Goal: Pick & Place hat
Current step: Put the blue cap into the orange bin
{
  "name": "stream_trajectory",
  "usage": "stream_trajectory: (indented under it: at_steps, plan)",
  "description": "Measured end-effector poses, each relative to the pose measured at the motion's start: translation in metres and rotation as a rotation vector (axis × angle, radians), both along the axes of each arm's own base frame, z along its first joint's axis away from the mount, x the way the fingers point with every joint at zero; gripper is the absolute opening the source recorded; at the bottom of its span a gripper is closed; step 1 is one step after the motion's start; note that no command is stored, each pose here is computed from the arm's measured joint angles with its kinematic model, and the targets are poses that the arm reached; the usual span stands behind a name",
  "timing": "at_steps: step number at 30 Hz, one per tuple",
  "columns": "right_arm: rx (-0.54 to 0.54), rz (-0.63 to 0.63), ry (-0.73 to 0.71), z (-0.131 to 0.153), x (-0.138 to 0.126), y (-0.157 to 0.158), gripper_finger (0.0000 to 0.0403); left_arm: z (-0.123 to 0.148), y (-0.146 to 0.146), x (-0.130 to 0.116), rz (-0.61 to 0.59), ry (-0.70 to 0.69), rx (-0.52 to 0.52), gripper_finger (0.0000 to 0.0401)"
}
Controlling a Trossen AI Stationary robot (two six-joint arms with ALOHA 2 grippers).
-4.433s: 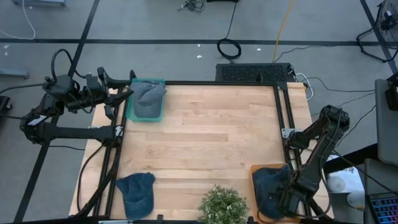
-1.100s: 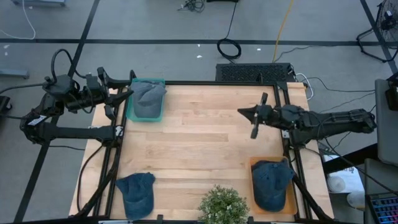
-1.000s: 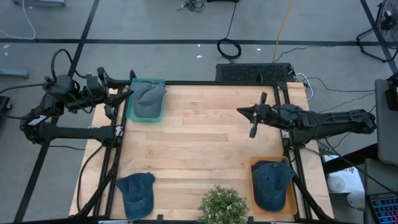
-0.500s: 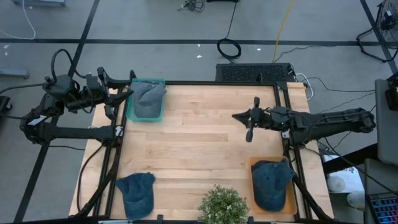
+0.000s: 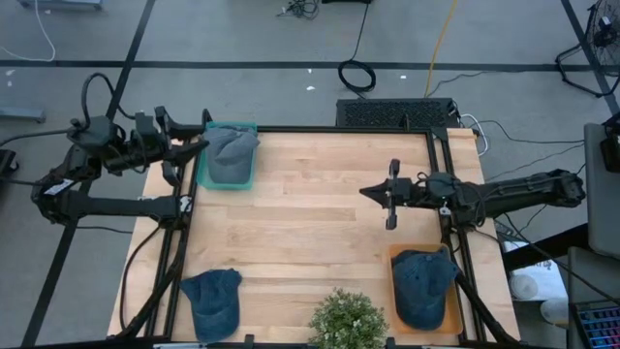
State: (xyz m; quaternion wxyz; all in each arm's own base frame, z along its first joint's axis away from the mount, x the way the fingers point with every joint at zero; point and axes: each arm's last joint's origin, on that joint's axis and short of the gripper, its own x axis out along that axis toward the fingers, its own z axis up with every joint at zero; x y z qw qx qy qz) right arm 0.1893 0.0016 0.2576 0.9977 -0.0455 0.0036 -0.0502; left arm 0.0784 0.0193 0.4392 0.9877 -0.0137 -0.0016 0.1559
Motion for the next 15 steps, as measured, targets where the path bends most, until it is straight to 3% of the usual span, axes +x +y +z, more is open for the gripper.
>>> stream_trajectory:
  at_steps: [8,11,13,15]
  plan:
    - [-0.005,0.000,0.027,-0.003,0.000,0.000,0.0000,-0.007,0.003,0.017,-0.013,0.083,-0.030,0.0177]
    - [-0.008,0.000,0.029,-0.003,0.000,0.000,0.0000,-0.019,0.000,0.024,-0.157,0.185,-0.174,0.0177]
    - [-0.008,0.000,0.029,-0.003,0.000,0.000,0.0000,-0.031,-0.005,0.034,-0.321,0.311,-0.249,0.0177]
    - [-0.008,0.000,0.031,-0.003,0.000,0.000,0.0000,-0.047,-0.011,0.046,-0.381,0.485,-0.373,0.0177]
